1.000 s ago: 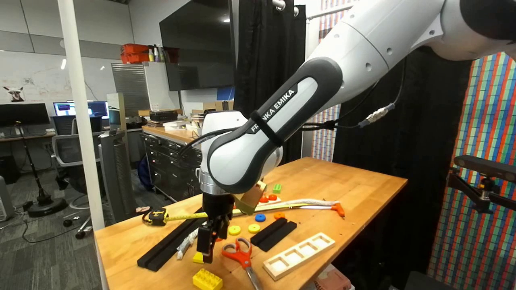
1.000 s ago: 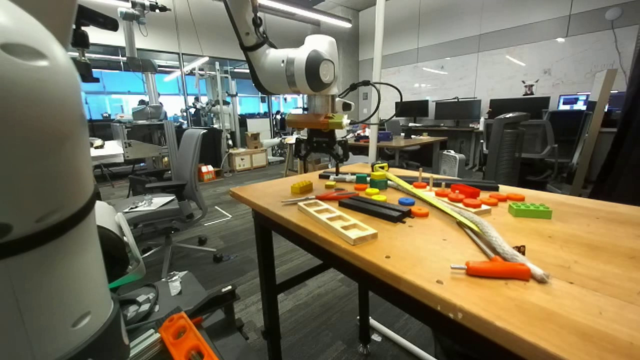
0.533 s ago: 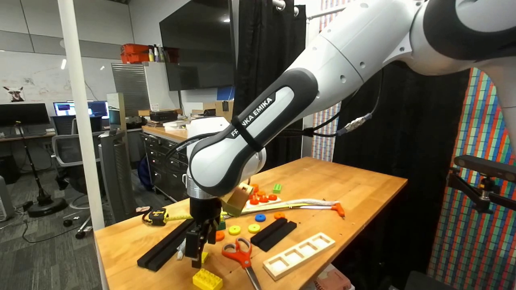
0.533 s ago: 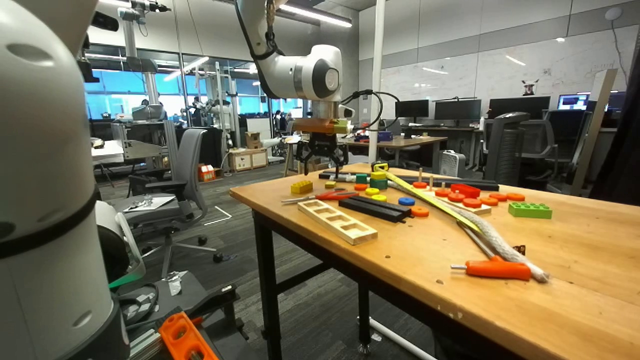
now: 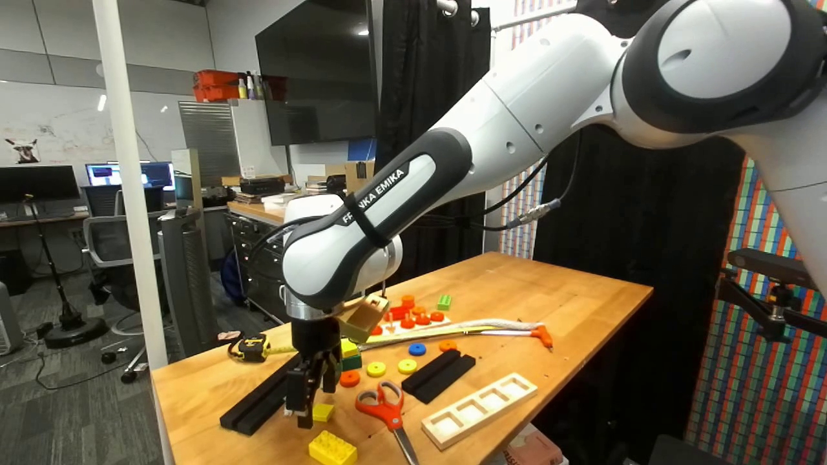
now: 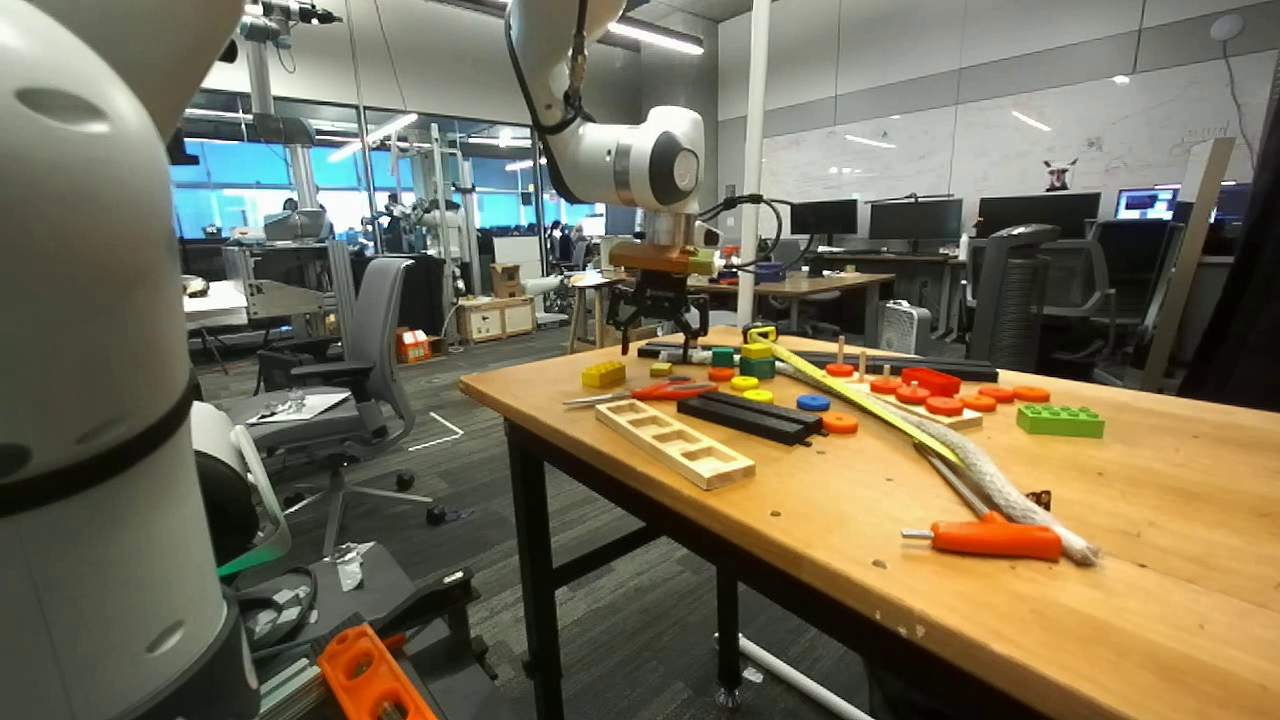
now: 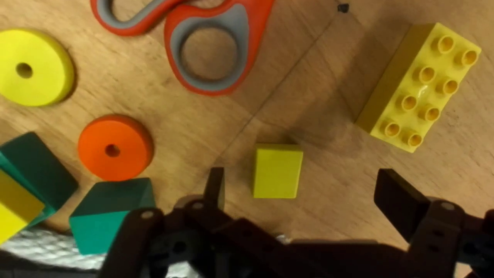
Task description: Pick up the yellow block on the back left side of the table and place it on top of the stacked blocks
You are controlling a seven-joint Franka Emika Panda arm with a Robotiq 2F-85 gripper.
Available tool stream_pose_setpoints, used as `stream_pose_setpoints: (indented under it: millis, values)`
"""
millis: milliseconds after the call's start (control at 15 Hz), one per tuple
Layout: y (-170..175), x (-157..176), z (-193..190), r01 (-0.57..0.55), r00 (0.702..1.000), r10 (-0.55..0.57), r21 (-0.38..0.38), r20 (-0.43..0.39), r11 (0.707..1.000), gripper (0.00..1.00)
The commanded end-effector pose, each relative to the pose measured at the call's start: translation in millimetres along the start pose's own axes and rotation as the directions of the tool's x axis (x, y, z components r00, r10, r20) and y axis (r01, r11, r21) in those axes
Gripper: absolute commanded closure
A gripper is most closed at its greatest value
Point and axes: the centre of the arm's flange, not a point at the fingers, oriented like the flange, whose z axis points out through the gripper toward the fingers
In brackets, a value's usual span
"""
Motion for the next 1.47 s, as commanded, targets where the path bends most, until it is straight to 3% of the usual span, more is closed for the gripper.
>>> stream_pose_setpoints:
  millis: [0,600,667,733,1200,1267,1400]
  values:
    - [17,24,1,0.014,1.000,-0.014,0.015,0.019,1.000,0.00]
    - [24,27,8,0.000,0.999,-0.002,0.025,0.052,1.000,0.00]
    - [25,27,8,-0.001,0.999,-0.001,0.024,0.052,1.000,0.25]
    - [25,27,7,-0.001,0.999,-0.001,0.025,0.052,1.000,0.25]
    - [29,28,2,-0.009,0.999,0.008,0.020,0.050,1.000,0.80]
    - [29,28,2,-0.009,0.999,0.008,0.021,0.050,1.000,0.83]
    - [27,28,0,-0.017,0.998,0.016,0.018,0.053,1.000,0.79]
